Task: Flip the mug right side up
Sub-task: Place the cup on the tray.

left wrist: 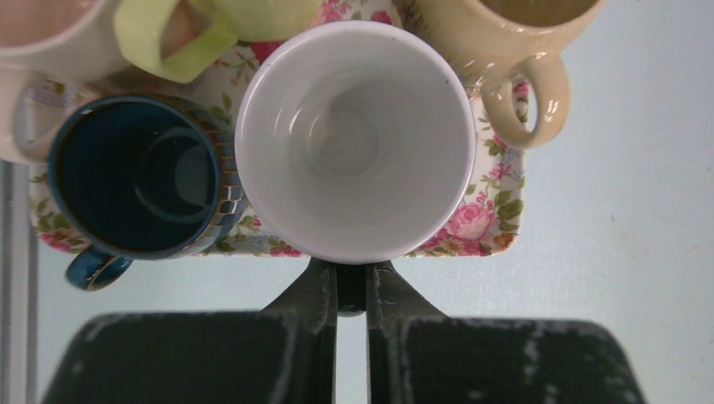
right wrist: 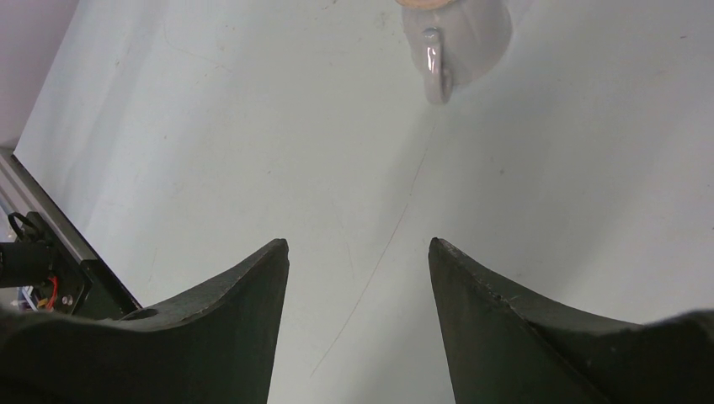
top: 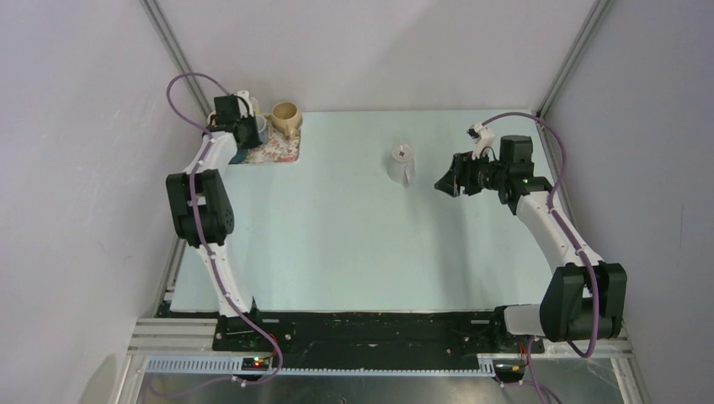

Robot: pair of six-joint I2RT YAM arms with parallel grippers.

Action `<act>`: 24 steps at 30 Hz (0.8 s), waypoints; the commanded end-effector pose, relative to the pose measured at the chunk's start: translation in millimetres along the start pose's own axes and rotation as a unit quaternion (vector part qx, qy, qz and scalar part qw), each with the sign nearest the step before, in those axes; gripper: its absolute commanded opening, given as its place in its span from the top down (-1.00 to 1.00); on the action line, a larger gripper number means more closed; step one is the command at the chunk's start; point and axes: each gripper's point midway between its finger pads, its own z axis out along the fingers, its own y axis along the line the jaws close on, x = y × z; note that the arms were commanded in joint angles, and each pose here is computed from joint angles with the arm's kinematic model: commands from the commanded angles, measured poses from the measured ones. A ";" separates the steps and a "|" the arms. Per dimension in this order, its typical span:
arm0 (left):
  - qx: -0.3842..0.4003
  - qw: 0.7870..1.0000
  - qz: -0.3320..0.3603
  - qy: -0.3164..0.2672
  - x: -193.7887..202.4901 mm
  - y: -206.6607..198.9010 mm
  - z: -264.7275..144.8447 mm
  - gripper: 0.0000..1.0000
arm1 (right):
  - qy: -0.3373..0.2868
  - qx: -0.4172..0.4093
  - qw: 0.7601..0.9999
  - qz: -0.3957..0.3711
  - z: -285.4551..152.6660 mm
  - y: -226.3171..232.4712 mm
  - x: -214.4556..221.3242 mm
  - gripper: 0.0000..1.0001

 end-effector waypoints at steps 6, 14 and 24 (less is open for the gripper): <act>0.001 1.000 -0.007 -0.012 -15.8 12.3 16.4 1.00 | -0.023 0.001 1.000 -0.013 -3.8 0.3 -11.9 -0.33; -0.011 1.000 -0.015 -0.007 -12.1 23.0 28.2 0.67 | -0.023 0.001 1.000 -0.013 -3.3 -0.2 -11.4 -0.33; -0.005 1.000 -0.025 -0.006 -10.2 25.6 21.2 -0.71 | -0.022 0.001 1.000 -0.012 -3.1 -0.4 -10.3 -0.33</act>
